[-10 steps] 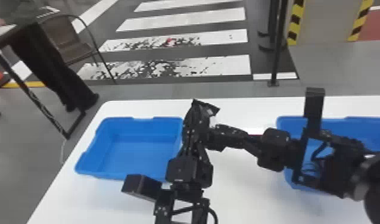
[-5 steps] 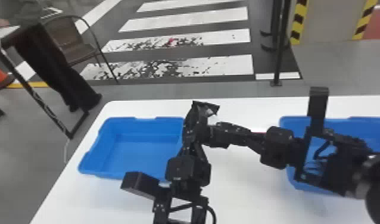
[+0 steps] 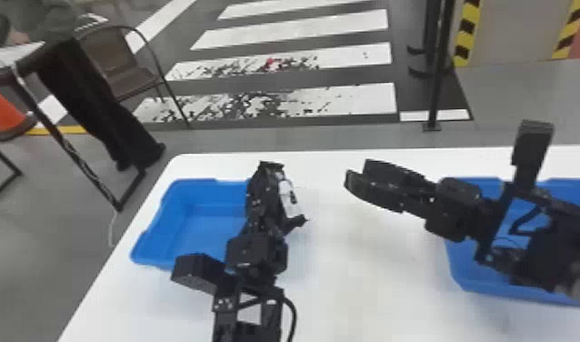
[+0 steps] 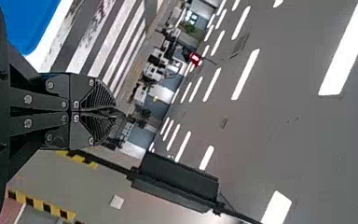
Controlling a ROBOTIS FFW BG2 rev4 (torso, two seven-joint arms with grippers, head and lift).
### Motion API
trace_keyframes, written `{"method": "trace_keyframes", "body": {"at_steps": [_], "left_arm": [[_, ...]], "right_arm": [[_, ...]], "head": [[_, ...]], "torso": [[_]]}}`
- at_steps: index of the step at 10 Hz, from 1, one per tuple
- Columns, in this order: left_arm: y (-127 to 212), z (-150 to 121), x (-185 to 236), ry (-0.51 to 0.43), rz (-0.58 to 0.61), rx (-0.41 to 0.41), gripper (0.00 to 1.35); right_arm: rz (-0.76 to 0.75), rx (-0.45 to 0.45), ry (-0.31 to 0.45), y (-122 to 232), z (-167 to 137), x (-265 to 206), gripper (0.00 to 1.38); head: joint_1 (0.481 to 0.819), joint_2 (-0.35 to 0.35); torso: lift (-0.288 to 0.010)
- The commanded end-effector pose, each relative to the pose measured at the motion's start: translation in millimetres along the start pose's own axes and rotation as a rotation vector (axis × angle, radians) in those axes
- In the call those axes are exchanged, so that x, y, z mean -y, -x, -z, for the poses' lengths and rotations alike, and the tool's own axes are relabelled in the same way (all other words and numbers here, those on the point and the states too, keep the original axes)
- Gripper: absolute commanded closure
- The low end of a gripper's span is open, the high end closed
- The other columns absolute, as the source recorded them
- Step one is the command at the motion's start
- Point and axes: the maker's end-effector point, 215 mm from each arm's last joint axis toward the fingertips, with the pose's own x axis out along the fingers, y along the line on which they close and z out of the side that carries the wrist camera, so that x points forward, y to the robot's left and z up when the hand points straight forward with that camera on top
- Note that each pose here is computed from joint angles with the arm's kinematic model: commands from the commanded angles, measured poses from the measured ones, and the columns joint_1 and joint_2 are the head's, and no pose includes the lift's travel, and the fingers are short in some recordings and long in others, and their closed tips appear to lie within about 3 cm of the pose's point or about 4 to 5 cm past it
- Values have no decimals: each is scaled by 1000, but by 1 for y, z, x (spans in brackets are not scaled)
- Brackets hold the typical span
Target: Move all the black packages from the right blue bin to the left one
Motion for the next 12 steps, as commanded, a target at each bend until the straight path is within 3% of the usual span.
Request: {"method": "trace_keyframes", "body": {"at_steps": [1,3,4,5,6,7,8,10,12], "left_arm": [[-16,-5,-67,-237,-74,18,1223],[-24,3,-134,-401,-164,-10,1223],[-20,15,-138,-320,-196,-34,1199],[-18,21,-133,-273,-197,-42,742],[-16,15,-123,-265,-184,-12,196],[-12,7,-113,-257,-171,27,45],[-8,-1,-105,-250,-155,61,142],[2,-40,-75,-220,-124,181,209],[14,-58,-41,-161,-77,206,223]], "right_arm": [[15,21,-14,7,-2,6,159],[21,23,-18,9,-1,8,179],[32,8,-15,13,2,10,182],[71,-9,10,24,1,20,180],[102,-3,31,35,-5,28,179],[153,-9,82,49,-13,41,179],[198,-38,110,62,-17,51,179],[352,-103,185,105,-30,71,177],[574,-178,229,170,-38,92,177]], "head": [[695,287],[695,343],[695,350],[695,350],[695,350],[695,350],[695,350],[695,304],[695,249]], "torso": [[-154],[-154],[-154],[-154],[-154],[-154],[-154],[-154],[-154]]}}
